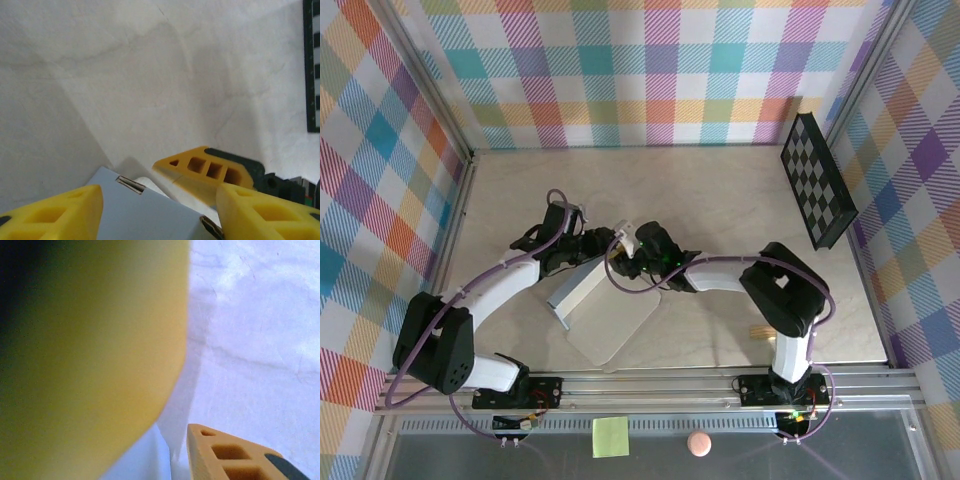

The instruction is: Fold the paper box

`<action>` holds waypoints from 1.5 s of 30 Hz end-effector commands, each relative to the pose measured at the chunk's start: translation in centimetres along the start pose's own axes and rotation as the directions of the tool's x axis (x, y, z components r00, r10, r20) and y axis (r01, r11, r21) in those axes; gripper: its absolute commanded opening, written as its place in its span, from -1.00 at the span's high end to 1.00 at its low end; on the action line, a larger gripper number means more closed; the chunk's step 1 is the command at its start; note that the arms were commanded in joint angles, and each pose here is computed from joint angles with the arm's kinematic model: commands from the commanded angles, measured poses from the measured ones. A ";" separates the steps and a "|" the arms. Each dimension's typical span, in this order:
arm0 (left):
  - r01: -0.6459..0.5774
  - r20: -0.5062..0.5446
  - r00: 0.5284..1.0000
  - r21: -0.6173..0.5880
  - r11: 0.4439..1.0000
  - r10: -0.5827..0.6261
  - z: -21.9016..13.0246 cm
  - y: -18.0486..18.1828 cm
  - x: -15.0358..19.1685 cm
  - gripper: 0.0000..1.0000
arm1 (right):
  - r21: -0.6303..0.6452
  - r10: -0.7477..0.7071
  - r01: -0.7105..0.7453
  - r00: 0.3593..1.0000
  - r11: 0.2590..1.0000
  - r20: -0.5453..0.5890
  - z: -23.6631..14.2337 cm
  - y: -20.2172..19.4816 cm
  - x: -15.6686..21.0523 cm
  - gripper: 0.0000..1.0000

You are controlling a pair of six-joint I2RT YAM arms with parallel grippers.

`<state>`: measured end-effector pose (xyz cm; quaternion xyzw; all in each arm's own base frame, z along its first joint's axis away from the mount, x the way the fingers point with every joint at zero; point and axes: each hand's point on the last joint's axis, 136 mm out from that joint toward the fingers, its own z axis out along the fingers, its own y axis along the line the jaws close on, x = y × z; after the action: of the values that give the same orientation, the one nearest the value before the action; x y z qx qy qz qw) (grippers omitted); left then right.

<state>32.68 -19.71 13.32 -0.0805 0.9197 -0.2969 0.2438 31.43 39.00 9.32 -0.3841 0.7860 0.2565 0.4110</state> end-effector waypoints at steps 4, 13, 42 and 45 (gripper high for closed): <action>-0.155 -0.115 0.981 -0.006 0.988 0.153 -1.8 -1.5 1.2 -0.32 | 0.005 0.001 0.000 0.997 1.000 -0.073 -2.9 -0.7 1.6 0.18; -0.252 -0.190 0.950 0.001 0.968 0.247 -1.6 -2.7 0.8 -0.46 | 0.024 0.014 -0.012 0.997 1.000 -0.079 -6.4 -1.0 2.5 0.05; -0.583 -0.583 0.704 -0.149 0.799 0.405 3.8 -0.5 3.8 -0.15 | 0.211 0.157 -0.148 0.987 0.966 -0.023 -11.8 -4.8 5.9 0.03; -0.596 -0.605 0.688 -0.156 0.788 0.400 4.0 -0.2 3.9 -0.11 | 0.218 0.167 -0.156 0.986 0.963 -0.030 -11.9 -4.9 6.2 0.03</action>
<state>32.06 -23.22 9.05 0.2038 0.9746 -0.0762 0.0530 27.44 25.46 9.27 -0.2971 0.8480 0.1902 0.3954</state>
